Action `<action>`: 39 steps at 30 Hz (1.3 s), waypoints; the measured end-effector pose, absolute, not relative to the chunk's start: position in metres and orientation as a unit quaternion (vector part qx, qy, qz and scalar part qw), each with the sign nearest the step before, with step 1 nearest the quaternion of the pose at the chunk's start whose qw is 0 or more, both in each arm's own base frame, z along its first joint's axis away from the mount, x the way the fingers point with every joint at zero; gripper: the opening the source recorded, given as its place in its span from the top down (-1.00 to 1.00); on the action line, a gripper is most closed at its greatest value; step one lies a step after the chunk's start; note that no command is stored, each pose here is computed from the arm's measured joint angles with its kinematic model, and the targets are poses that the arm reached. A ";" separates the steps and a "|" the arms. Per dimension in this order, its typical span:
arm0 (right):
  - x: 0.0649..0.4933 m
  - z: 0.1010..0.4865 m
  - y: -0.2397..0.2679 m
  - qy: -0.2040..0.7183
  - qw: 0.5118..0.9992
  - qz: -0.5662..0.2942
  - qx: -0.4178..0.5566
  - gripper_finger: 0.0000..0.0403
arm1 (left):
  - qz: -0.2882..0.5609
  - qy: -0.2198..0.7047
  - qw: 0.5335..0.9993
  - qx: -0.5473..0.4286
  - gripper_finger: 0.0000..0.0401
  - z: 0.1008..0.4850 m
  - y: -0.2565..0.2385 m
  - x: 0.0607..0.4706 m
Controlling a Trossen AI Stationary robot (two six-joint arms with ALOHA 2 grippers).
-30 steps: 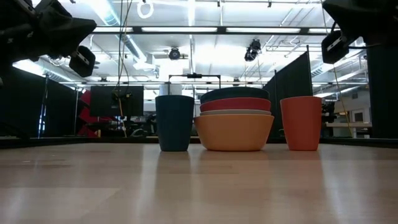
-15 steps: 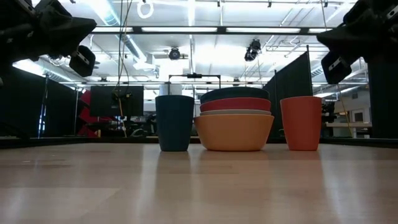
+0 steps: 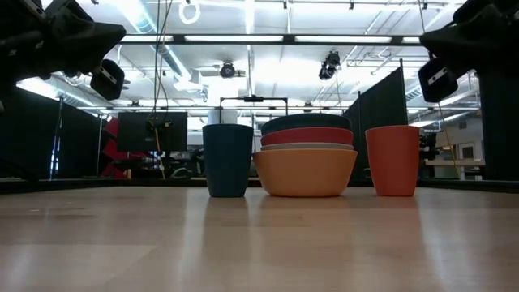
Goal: Nest bowls inside each other
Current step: Return to Home Position
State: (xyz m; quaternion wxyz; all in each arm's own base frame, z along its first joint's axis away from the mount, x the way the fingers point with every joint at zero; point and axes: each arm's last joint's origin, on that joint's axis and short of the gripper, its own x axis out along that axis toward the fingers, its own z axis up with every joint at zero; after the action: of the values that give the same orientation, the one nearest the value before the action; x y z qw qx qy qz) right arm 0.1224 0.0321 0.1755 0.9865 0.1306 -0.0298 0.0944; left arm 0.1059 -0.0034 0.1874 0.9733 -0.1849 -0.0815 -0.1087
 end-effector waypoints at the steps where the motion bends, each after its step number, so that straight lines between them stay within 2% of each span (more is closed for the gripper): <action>1: 0.122 0.176 0.032 -0.033 0.988 0.092 0.122 1.00 | -0.109 -0.082 0.973 -0.185 0.99 0.187 -0.003 0.106; 12: 0.111 0.190 0.026 -0.111 0.991 0.048 0.055 1.00 | -0.109 -0.083 0.973 -0.184 0.98 0.188 -0.003 0.106; 31: 0.090 0.196 0.021 -0.134 0.989 0.052 0.042 1.00 | -0.106 -0.086 0.979 -0.153 1.00 0.187 -0.003 0.106; 39: 0.090 0.195 0.021 -0.127 0.989 0.054 0.056 1.00 | -0.102 -0.089 0.985 -0.108 0.99 0.187 -0.003 0.106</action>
State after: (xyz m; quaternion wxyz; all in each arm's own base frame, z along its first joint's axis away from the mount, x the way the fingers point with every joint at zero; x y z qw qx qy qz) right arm 0.0901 0.0206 0.1955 0.9889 0.0558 -0.1267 0.0536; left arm 0.1059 -0.0034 0.1871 0.9849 -0.1081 -0.0889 -0.1017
